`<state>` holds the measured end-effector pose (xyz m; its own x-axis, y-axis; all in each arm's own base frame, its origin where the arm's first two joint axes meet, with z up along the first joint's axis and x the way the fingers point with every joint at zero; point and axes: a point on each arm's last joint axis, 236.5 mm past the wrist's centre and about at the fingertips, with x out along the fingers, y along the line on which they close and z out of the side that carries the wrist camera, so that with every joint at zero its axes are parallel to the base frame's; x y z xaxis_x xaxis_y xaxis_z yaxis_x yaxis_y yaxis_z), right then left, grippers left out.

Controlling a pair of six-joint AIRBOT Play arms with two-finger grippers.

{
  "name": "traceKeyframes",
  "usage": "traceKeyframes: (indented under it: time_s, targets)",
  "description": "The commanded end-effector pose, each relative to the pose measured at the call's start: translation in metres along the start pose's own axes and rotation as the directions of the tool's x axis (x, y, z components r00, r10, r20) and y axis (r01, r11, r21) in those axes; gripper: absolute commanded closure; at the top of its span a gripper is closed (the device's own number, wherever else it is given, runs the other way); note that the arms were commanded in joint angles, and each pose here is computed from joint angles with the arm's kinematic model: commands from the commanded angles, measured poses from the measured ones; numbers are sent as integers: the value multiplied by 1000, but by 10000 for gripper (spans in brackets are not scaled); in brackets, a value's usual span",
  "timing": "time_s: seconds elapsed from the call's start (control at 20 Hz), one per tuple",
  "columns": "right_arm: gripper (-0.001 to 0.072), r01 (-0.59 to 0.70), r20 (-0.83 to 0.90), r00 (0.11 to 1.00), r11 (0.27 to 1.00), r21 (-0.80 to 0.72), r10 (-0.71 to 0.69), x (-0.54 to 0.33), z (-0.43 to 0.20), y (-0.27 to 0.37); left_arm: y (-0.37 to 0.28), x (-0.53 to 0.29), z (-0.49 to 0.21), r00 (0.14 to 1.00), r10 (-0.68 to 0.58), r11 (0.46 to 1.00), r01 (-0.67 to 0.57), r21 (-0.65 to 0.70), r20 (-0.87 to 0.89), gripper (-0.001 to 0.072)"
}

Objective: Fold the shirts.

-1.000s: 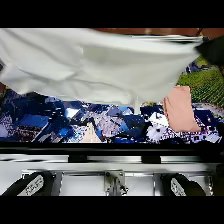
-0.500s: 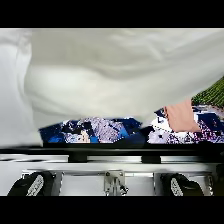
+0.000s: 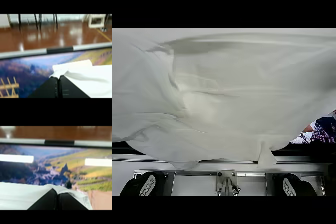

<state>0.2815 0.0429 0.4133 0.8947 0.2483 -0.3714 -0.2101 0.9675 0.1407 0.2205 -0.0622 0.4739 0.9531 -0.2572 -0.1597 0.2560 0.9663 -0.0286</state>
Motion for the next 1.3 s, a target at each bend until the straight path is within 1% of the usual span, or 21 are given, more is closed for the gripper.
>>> traceKeyframes:
  time_s: [0.0,0.15,0.25,0.3,0.4,0.55,0.7,0.8,0.95,1.25]
  targets:
    - [670,-13,-332,942,995,95,44,68,-62,-28,30,58,-78,965,-38,991,4,-131,-261,678]
    - [670,-65,-480,867,986,156,133,164,-101,-35,64,132,-148,904,-96,964,-20,-266,-416,678]
    - [670,-110,-555,811,979,171,188,238,-138,-27,84,184,-181,883,-119,957,-20,-291,-455,678]
    - [670,-112,-571,796,976,188,201,276,-158,-26,93,208,-195,874,-125,956,-21,-294,-469,678]
    - [669,-92,-564,801,972,216,201,341,-189,-31,116,257,-228,865,-118,943,-57,-328,-488,678]
    - [670,-48,-511,840,964,263,182,411,-221,-48,141,317,-289,840,-125,910,-115,-398,-529,678]
    - [670,-24,-468,867,953,301,170,445,-236,-58,134,359,-338,824,-204,850,-119,-513,-529,678]
    - [669,-10,-436,888,954,299,146,457,-236,-66,125,378,-357,823,-246,839,-84,-537,-513,678]
    - [669,1,-375,920,955,296,116,464,-222,-73,114,398,-371,832,-254,844,-58,-533,-492,678]
    - [670,24,-389,918,969,245,76,464,-225,-83,104,431,-356,901,-159,882,-55,-469,-404,678]
